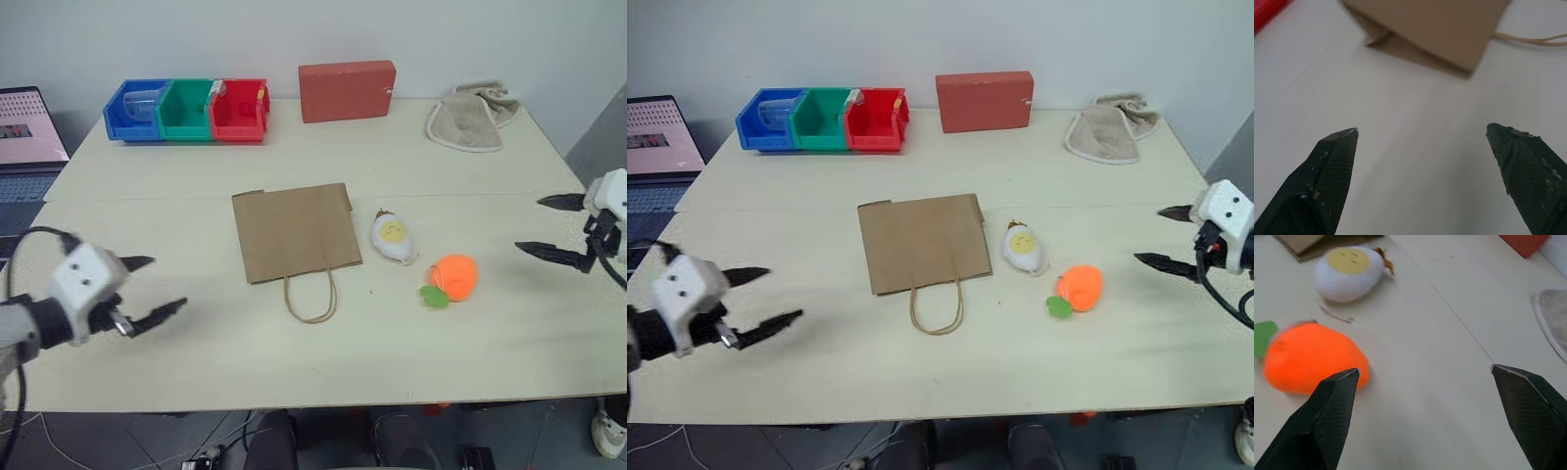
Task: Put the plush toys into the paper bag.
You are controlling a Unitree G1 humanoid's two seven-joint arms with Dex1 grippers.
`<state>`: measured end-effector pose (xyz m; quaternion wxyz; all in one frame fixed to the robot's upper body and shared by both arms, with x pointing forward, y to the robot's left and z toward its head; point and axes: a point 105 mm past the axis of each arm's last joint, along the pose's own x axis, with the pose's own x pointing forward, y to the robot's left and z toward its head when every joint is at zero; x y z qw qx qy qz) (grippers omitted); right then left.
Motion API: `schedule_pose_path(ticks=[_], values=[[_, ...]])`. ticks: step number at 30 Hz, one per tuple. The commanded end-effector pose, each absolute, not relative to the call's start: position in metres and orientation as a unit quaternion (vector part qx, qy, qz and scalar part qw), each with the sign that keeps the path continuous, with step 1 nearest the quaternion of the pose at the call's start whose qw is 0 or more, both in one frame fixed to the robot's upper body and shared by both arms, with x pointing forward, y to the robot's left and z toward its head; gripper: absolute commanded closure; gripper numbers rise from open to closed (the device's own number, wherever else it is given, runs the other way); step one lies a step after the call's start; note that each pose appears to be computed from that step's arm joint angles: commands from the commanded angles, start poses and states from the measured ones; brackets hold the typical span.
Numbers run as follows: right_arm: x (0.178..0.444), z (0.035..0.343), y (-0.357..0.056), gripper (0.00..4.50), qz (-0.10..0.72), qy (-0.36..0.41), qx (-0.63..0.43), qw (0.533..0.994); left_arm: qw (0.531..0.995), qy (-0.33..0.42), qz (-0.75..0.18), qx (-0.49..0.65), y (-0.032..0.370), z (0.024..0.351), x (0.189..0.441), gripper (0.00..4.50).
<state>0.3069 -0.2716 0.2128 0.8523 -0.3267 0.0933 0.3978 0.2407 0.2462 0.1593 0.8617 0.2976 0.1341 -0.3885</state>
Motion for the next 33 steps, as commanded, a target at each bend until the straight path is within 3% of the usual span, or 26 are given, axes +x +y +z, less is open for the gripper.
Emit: schedule_pose_path(ticks=[1, 4, 11, 21, 26, 33], values=[[0.294, 0.229, -0.257, 0.0, 0.422, 0.075, -0.325, 0.843, 0.837, 0.119, -0.428, 0.318, 0.227, 0.163, 0.242, 0.02], [0.282, 0.227, -0.238, 0.0, 0.455, 0.077, -0.316, 0.829, 0.824, 0.103, -0.465, 0.307, 0.205, 0.16, 0.245, 0.02], [0.228, 0.2, -0.173, 0.0, 0.555, 0.116, -0.25, 0.785, 0.737, 0.05, -0.57, 0.36, 0.149, 0.136, 0.265, 0.02], [0.217, 0.194, -0.159, 0.0, 0.552, 0.116, -0.219, 0.796, 0.693, -0.005, -0.602, 0.397, 0.123, 0.12, 0.28, 0.02], [0.216, 0.194, -0.157, 0.0, 0.555, 0.114, -0.214, 0.795, 0.694, -0.016, -0.598, 0.401, 0.121, 0.125, 0.287, 1.23], [0.214, 0.192, -0.153, 0.0, 0.56, 0.113, -0.214, 0.792, 0.693, -0.014, -0.601, 0.398, 0.119, 0.125, 0.289, 3.56]])
